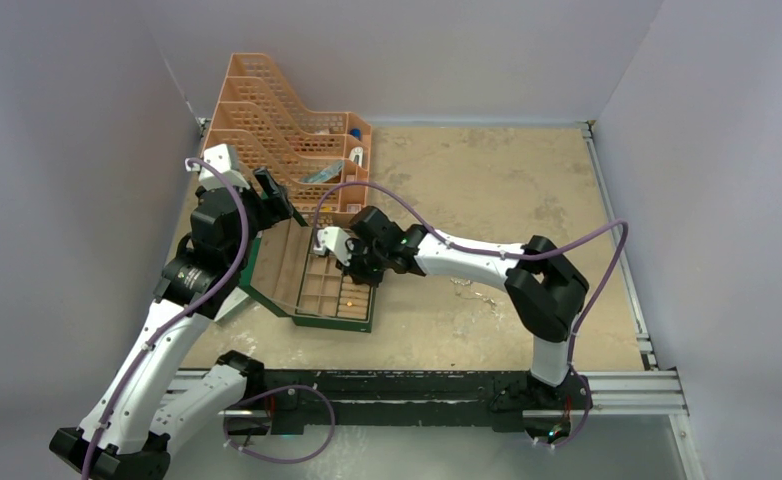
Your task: Organize the mixed jewelry
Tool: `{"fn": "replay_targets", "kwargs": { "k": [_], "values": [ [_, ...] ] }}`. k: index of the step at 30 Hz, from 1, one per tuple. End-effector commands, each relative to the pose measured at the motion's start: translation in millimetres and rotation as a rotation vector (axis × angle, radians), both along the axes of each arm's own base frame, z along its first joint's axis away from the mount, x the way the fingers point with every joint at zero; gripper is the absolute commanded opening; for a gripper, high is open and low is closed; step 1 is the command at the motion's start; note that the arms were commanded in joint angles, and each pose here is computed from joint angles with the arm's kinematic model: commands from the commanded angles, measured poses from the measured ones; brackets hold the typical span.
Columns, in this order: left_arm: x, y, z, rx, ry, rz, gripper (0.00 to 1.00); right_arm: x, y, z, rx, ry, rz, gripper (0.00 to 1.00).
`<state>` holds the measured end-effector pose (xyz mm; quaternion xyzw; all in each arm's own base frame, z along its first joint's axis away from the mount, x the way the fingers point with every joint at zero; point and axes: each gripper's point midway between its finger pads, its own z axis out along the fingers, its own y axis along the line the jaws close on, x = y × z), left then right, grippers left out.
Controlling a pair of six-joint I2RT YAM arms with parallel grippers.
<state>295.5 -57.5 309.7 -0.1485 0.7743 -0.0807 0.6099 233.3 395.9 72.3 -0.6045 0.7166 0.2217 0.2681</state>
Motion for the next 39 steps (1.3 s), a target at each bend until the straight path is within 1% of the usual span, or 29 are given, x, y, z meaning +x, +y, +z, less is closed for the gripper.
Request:
{"fn": "replay_targets", "kwargs": {
  "k": [1, 6, 13, 23, 30, 39],
  "values": [
    [2, 2, 6, -0.018, -0.021, 0.014, 0.74, 2, 1, 5, -0.023, -0.038, -0.011, 0.0],
    [2, 2, 6, -0.02, -0.02, 0.014, 0.74, 4, 4, 25, 0.014, -0.079, -0.032, 0.0],
    [3, 1, 5, -0.023, -0.016, 0.008, 0.74, 5, 6, 44, 0.051, -0.093, -0.041, 0.0],
    [2, 1, 4, -0.024, -0.014, 0.008, 0.74, 4, 4, 24, 0.005, -0.069, -0.04, 0.0],
    [3, 1, 4, -0.023, -0.012, 0.01, 0.74, 1, 9, 20, 0.0, -0.024, -0.043, 0.0],
    [3, 0, 3, -0.021, -0.009, 0.006, 0.74, 1, 7, 12, -0.021, -0.018, -0.055, 0.0]
  ]
}}
